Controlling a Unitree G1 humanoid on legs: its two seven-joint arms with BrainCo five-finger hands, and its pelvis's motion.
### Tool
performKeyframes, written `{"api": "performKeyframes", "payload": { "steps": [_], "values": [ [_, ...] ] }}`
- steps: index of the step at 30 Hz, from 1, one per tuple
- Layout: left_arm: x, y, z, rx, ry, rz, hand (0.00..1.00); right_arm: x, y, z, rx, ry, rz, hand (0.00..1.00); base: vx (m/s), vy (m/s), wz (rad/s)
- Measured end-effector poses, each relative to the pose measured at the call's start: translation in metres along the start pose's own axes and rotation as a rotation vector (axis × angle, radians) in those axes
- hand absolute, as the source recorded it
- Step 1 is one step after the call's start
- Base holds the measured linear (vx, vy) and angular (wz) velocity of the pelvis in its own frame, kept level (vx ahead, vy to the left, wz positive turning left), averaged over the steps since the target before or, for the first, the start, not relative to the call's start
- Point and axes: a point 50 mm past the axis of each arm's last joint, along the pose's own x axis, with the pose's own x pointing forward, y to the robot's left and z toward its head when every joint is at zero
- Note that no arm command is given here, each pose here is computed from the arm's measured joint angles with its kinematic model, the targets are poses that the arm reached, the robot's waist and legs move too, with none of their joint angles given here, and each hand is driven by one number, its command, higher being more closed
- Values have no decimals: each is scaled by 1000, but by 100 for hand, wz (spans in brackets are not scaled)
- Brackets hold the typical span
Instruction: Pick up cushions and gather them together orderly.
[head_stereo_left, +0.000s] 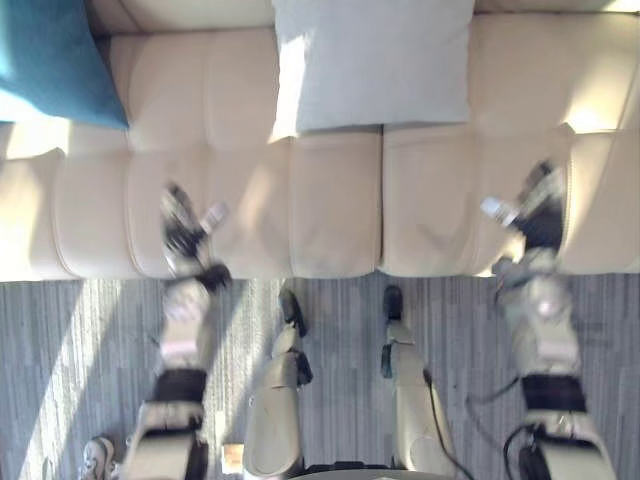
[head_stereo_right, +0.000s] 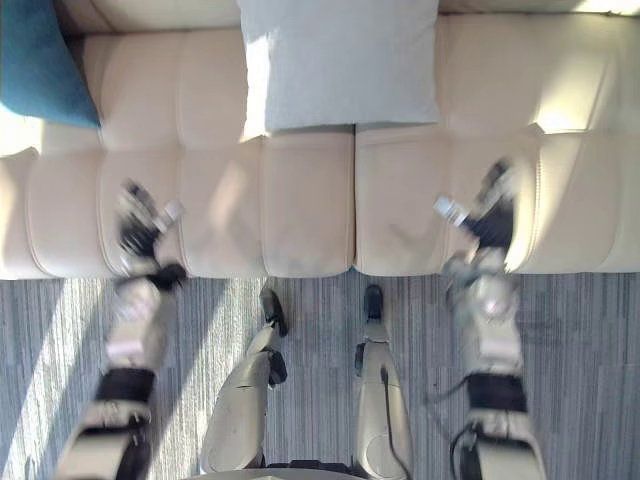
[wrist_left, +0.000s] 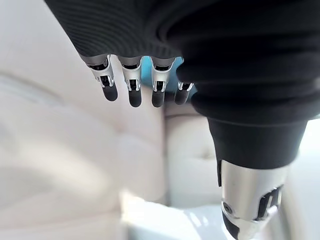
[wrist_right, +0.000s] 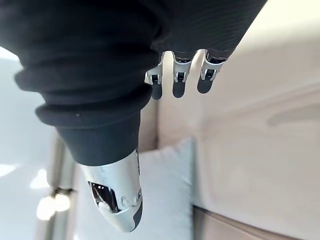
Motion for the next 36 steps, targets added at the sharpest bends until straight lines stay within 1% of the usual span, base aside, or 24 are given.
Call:
{"api": "performKeyframes", "payload": {
  "steps": [2, 3, 5, 7, 8, 10, 12, 15, 18, 22, 25, 27, 28, 29, 33, 35, 36],
  "values": [
    [-35, 5, -55, 87, 220, -42, 0, -37, -5, -53, -91, 218, 18, 0, 72, -45, -10],
    [-46, 9, -71, 107, 291, -46, 0, -51, -8, -68, -123, 291, 22, 0, 96, -35, -3],
    [-82, 27, -111, 171, 483, -30, 0, -94, -22, -111, -212, 514, 33, 0, 121, -27, 7],
    [-103, 40, -130, 209, 594, -5, 0, -120, -33, -132, -267, 650, 39, 0, 118, -11, 6],
    [-122, 52, -143, 236, 681, 23, 0, -140, -42, -147, -308, 753, 38, 0, 85, 7, 2],
    [-137, 62, -151, 273, 746, 28, 0, -158, -52, -156, -344, 839, 30, 0, 73, 17, 3],
    [-143, 71, -152, 296, 766, 27, 0, -173, -60, -161, -369, 897, 39, 0, 49, 25, 4],
    [-141, 82, -148, 341, 762, 9, 0, -181, -64, -164, -388, 931, 61, 0, -3, 14, -5],
    [-127, 89, -140, 375, 720, 7, 0, -180, -62, -164, -384, 933, 76, 0, -39, 23, -15],
    [-106, 85, -125, 376, 620, 0, 0, -171, -57, -163, -373, 911, 78, 0, -118, 7, -29],
    [-100, 83, -120, 382, 592, -11, 0, -184, -52, -167, -363, 950, 93, 0, -136, -89, 3],
    [-101, 80, -118, 376, 580, -13, 0, -184, -46, -168, -368, 946, 128, 0, -165, -251, 3],
    [-99, 77, -117, 360, 572, -5, 0, -174, -45, -166, -370, 924, 125, 0, -228, -225, 0],
    [-101, 66, -121, 326, 576, -14, 0, -162, -46, -163, -378, 889, 115, 0, -212, -156, -10],
    [-101, 43, -123, 278, 571, -65, 0, -133, -47, -152, -399, 799, 95, 0, -376, -237, -19],
    [-100, 37, -123, 277, 567, -91, 0, -135, -51, -153, -403, 816, 65, 0, -388, -120, 29],
    [-102, 39, -124, 279, 571, -88, 0, -136, -50, -154, -401, 820, 63, 0, -282, -90, 20]
  ]
}}
